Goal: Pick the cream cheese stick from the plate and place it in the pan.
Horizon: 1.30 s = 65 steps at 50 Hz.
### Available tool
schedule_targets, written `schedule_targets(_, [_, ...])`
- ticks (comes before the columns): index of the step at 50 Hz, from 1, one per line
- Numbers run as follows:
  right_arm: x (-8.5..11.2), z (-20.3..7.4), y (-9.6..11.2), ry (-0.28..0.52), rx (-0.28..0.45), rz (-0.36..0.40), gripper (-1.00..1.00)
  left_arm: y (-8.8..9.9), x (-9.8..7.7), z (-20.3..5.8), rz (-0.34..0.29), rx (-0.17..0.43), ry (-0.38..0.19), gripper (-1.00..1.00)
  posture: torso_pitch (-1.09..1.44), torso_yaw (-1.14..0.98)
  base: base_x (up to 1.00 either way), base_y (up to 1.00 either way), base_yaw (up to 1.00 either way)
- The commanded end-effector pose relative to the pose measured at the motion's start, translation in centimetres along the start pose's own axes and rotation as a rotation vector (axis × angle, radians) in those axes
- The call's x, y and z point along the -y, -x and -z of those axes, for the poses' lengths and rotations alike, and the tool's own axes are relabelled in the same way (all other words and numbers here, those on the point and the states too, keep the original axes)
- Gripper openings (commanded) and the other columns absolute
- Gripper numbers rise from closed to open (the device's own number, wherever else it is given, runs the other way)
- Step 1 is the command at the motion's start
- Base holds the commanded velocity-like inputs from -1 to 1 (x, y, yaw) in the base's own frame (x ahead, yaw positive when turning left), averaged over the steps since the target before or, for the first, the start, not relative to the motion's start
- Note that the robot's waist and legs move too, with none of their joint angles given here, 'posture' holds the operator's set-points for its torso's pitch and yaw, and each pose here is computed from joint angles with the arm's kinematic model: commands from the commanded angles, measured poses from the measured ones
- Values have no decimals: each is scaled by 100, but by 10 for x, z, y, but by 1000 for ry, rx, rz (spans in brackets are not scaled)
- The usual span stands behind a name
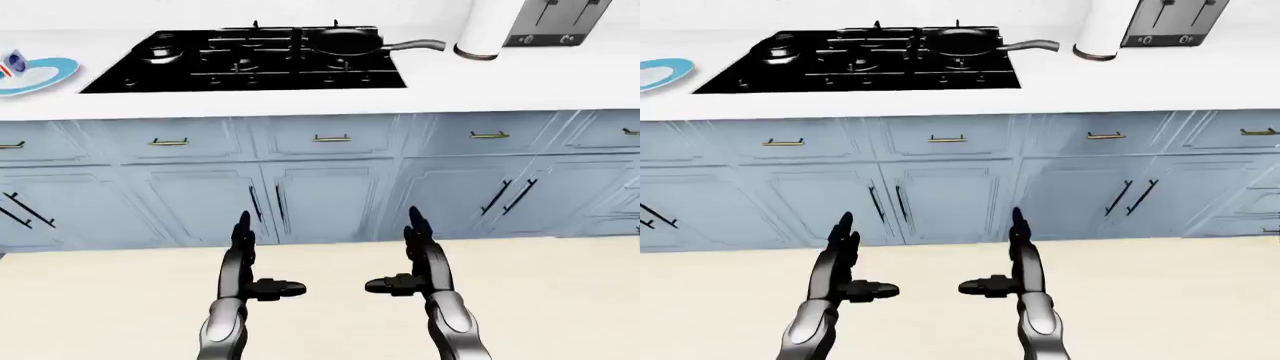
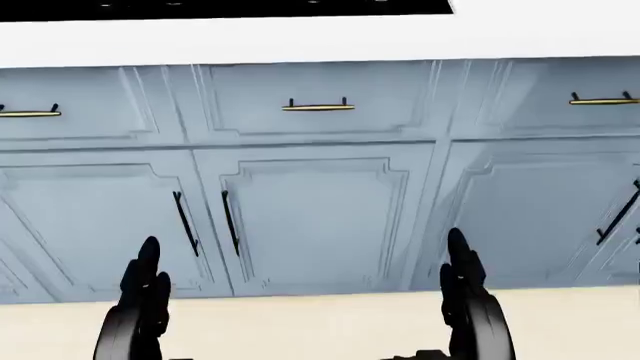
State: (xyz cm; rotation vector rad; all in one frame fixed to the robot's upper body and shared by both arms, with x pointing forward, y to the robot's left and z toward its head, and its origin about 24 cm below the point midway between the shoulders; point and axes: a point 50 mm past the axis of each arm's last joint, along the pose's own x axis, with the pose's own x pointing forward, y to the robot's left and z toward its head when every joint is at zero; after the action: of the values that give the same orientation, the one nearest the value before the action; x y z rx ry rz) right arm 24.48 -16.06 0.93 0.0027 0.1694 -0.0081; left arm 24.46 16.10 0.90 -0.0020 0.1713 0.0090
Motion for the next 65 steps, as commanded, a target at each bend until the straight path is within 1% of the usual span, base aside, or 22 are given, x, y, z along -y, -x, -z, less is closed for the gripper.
schedule_targets(1, [3,-33,-3,11,179,10,100,-3,2,-33,8,173,-6,100,0,0,0,0,0])
schedule_targets(10, [2,-34,-2,24,192,17,100,-4,0,-30,5,167,-13,100,0,0,0,0,0])
schedule_targets(12, [2,-40,0,18,214,24,100,-5,0,-30,5,164,-11,100,0,0,0,0,0])
schedule_targets(15, [3,-36,-3,21,205,26,100,-6,0,-29,4,164,-12,100,0,0,0,0,0])
schedule_targets(18, [1,-39,-7,27,205,18,100,-14,0,-35,1,174,-18,100,0,0,0,0,0])
schedule_targets(19, [1,-47,-23,31,195,26,100,-29,-8,-34,-31,169,-24,100,0,0,0,0,0])
schedule_targets(21, [3,-52,-33,38,195,42,100,-40,-11,-45,-42,187,-25,100,0,0,0,0,0])
schedule_targets(22, [11,-131,-65,137,248,87,100,-74,-21,-129,-67,293,0,100,0,0,0,0,0])
schedule_targets(23, [11,-139,-67,145,253,90,100,-77,-22,-135,-69,300,3,100,0,0,0,0,0])
schedule_targets(32, [12,-150,-68,146,263,96,100,-80,-25,-149,-72,319,11,100,0,0,0,0,0])
schedule_targets(38, [11,-169,-65,149,281,94,100,-78,-25,-169,-65,336,15,100,0,0,0,0,0])
schedule_targets(42, [7,-178,-67,153,293,97,100,-75,-29,-178,-66,351,14,100,0,0,0,0,0])
schedule_targets(44, [9,-188,-67,158,298,103,100,-75,-32,-182,-68,352,11,100,0,0,0,0,0])
schedule_targets(46, [12,-200,-62,161,309,104,100,-74,-33,-189,-70,352,4,100,0,0,0,0,0])
schedule_targets(50, [14,-207,-56,164,307,104,100,-72,-34,-196,-63,351,-1,100,0,0,0,0,0])
schedule_targets(51, [13,-209,-56,165,306,104,100,-69,-31,-197,-69,345,-7,100,0,0,0,0,0])
schedule_targets(52, [15,-213,-49,169,297,105,100,-65,-29,-199,-77,337,-8,100,0,0,0,0,0])
schedule_targets(54, [16,-219,-46,173,290,110,100,-61,-26,-208,-77,341,-13,100,0,0,0,0,0])
schedule_targets(56, [15,-226,-48,189,283,115,100,-65,-28,-210,-81,337,-14,100,0,0,0,0,0])
schedule_targets(58, [12,-236,-47,186,291,124,100,-67,-31,-214,-79,336,-7,100,0,0,0,0,0])
schedule_targets(61, [12,-242,-46,191,285,142,100,-65,-36,-219,-86,338,-8,100,0,0,0,0,0])
schedule_targets(65, [12,-249,-41,196,295,140,100,-61,-40,-227,-94,339,-11,100,0,0,0,0,0])
